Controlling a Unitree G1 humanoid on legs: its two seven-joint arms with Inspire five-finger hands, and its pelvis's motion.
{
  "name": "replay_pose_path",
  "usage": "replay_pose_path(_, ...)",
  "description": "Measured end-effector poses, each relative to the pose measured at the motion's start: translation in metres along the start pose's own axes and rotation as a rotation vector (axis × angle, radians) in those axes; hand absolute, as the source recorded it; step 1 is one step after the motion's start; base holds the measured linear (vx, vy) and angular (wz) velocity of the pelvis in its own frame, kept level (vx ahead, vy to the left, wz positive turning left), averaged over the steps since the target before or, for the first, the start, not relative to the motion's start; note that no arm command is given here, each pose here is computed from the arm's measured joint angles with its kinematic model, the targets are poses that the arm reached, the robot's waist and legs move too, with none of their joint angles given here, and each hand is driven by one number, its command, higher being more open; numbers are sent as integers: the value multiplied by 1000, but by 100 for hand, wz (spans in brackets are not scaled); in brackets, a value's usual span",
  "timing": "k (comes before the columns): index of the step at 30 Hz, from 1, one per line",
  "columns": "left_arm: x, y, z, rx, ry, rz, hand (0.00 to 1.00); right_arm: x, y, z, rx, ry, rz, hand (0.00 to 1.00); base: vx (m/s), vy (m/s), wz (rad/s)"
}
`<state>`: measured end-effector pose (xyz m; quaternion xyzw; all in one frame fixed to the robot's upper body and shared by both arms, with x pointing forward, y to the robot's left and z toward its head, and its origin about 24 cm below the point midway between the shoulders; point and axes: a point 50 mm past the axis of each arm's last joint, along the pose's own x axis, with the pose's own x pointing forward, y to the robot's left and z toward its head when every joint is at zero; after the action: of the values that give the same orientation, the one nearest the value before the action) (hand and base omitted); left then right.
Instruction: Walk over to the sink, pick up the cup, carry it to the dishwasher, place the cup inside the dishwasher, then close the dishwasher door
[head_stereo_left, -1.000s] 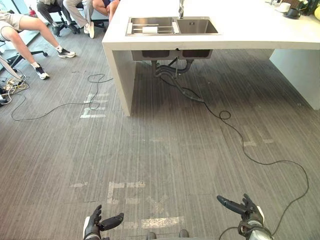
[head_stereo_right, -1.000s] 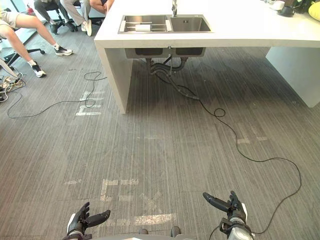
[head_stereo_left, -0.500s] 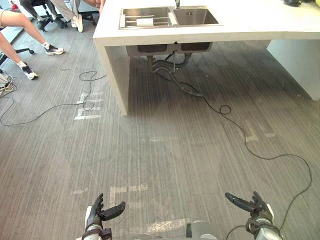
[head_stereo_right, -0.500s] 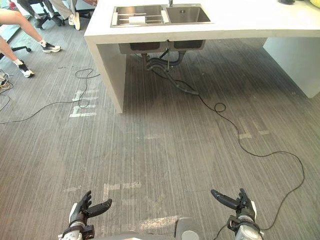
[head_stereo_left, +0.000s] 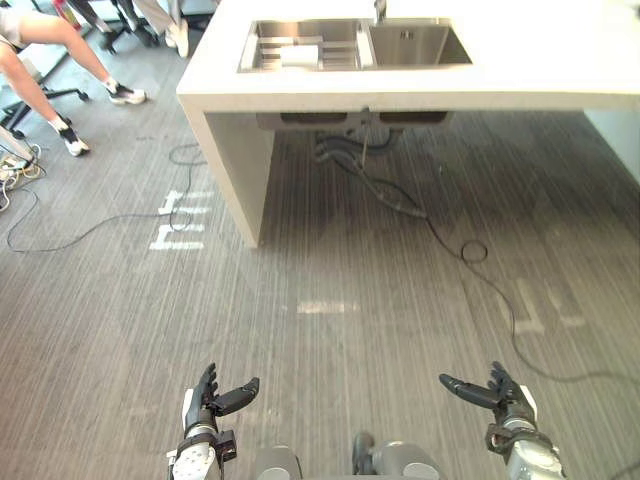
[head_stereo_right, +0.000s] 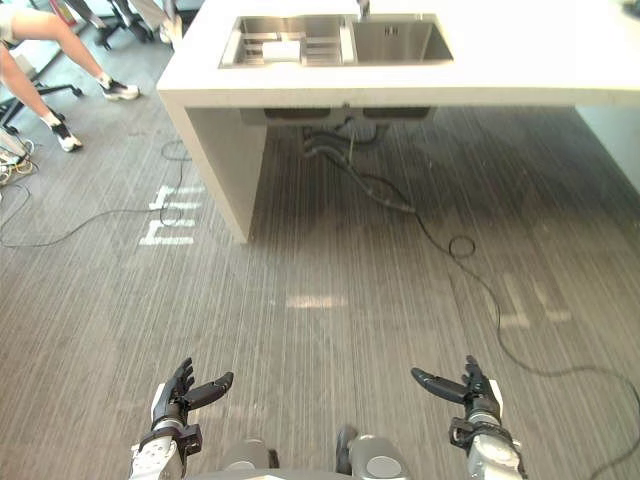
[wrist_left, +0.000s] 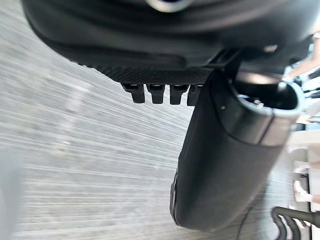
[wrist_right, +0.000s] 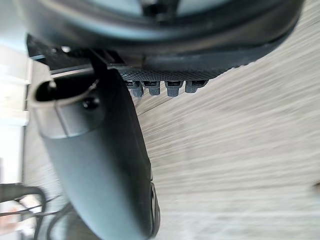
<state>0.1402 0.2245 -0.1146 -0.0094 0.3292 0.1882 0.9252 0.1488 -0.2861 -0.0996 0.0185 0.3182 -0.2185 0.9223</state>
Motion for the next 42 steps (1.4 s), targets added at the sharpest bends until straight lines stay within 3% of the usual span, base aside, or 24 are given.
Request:
replay_pose_path(8, -2, -11, -2, -31, 3, -16, 100, 3, 11, 0, 62, 4, -49, 100, 394, 116, -29)
replay_pose_path(12, 1, -15, 4, -44, -12, -6, 100, 2, 31, -4, 32, 14, 5, 100, 518, 222, 5)
replay_pose_path(17, -4, -6, -5, -5, 12, 3, 100, -2, 43, -14, -1, 47, 46, 100, 427, 156, 9)
replay_pose_path(28, -2, -13, 32, -91, -141, 27, 100, -1, 42, -18, -29, 75, 52, 100, 448, -115, 35)
replay_pose_path(35, -29, -34, 96, -223, -441, -33, 100, -12, 56, -17, 3, 33, 83, 100, 304, -165, 21)
replay_pose_path(42, -63, -43, 160, -191, -770, -48, 100, -8, 62, 2, 34, -48, 86, 100, 274, 69, 0)
